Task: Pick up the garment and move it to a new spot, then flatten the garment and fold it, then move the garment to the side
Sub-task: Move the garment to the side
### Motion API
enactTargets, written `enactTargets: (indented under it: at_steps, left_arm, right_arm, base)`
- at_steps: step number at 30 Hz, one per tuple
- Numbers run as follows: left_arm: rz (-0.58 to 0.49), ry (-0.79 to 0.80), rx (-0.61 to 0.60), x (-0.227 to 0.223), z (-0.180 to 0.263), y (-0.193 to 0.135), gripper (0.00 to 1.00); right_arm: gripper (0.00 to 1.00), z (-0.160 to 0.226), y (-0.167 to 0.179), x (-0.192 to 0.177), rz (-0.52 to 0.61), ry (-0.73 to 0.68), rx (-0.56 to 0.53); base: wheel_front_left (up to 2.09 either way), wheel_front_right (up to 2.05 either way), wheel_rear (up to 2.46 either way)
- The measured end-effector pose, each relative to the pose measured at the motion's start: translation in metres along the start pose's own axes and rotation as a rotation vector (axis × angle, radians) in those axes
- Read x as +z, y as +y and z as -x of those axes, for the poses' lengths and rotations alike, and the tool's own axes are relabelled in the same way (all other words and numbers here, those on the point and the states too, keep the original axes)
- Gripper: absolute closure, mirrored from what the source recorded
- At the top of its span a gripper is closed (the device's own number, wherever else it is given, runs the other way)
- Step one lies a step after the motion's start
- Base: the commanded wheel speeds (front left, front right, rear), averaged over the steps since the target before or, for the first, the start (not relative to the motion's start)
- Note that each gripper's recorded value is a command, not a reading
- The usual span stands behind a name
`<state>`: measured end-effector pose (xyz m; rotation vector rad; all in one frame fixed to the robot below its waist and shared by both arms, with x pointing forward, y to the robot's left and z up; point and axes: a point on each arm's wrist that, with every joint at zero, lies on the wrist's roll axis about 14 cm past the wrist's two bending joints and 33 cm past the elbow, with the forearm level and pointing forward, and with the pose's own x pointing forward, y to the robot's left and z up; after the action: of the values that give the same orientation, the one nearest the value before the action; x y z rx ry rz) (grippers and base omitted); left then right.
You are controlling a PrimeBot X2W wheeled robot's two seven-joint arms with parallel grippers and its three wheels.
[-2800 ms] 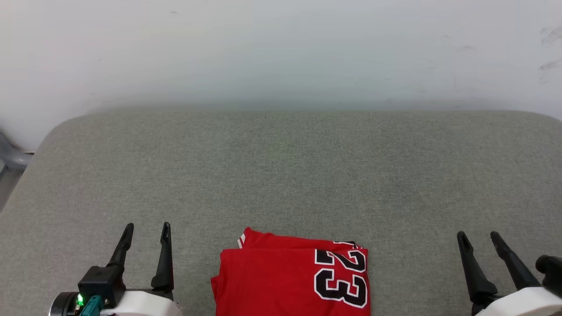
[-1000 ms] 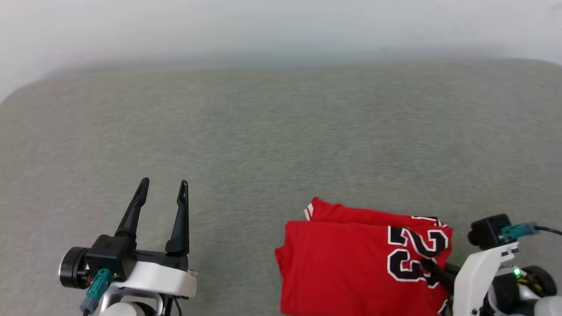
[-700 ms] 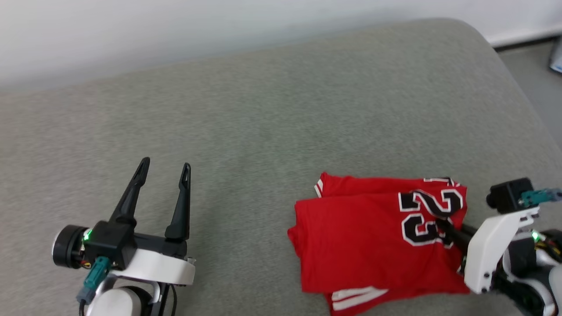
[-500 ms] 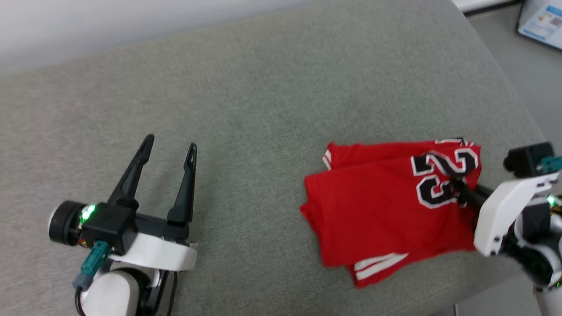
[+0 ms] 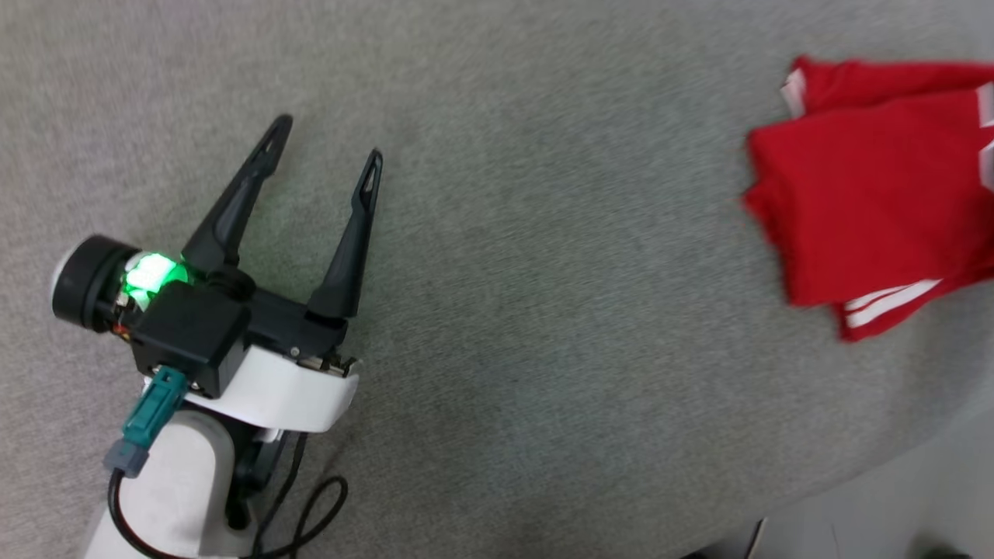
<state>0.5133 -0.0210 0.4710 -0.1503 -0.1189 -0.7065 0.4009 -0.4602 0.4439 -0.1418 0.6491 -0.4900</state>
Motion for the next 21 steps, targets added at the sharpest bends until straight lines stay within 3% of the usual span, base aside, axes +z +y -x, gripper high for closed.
enactTargets:
  at_steps: [9, 10, 11, 12, 13, 21]
  left_arm:
    - [-0.005, 0.009, 0.007, -0.021, -0.004, 0.019, 0.0]
    - [-0.007, 0.011, 0.01, -0.022, -0.004, 0.021, 0.0]
    - [-0.009, 0.014, 0.012, -0.024, -0.004, 0.023, 0.0]
    - [-0.01, 0.014, 0.014, -0.025, -0.003, 0.024, 0.0]
    - [-0.011, 0.013, 0.017, -0.026, -0.002, 0.026, 0.0]
    - [-0.022, 0.012, 0.038, -0.023, 0.002, 0.03, 0.0]
  right_arm:
    - [1.0, -0.044, -0.021, 0.006, 0.052, -0.042, -0.119]
    - [0.92, -0.049, -0.02, 0.003, 0.054, -0.037, -0.124]
    - [0.65, -0.053, -0.018, -0.001, 0.064, -0.03, -0.128]
    - [0.52, -0.057, -0.016, -0.004, 0.063, -0.029, -0.129]
    - [0.0, -0.06, -0.014, -0.006, 0.065, -0.028, -0.129]
    - [0.0, -0.063, -0.022, -0.001, 0.06, -0.135, -0.174]
  base:
    - [0.0, 0.0, 0.0]
    - [0.0, 0.0, 0.0]
    - [0.0, 0.0, 0.0]
    - [0.0, 0.0, 0.0]
    - [0.0, 0.0, 0.0]
    - [0.0, 0.0, 0.0]
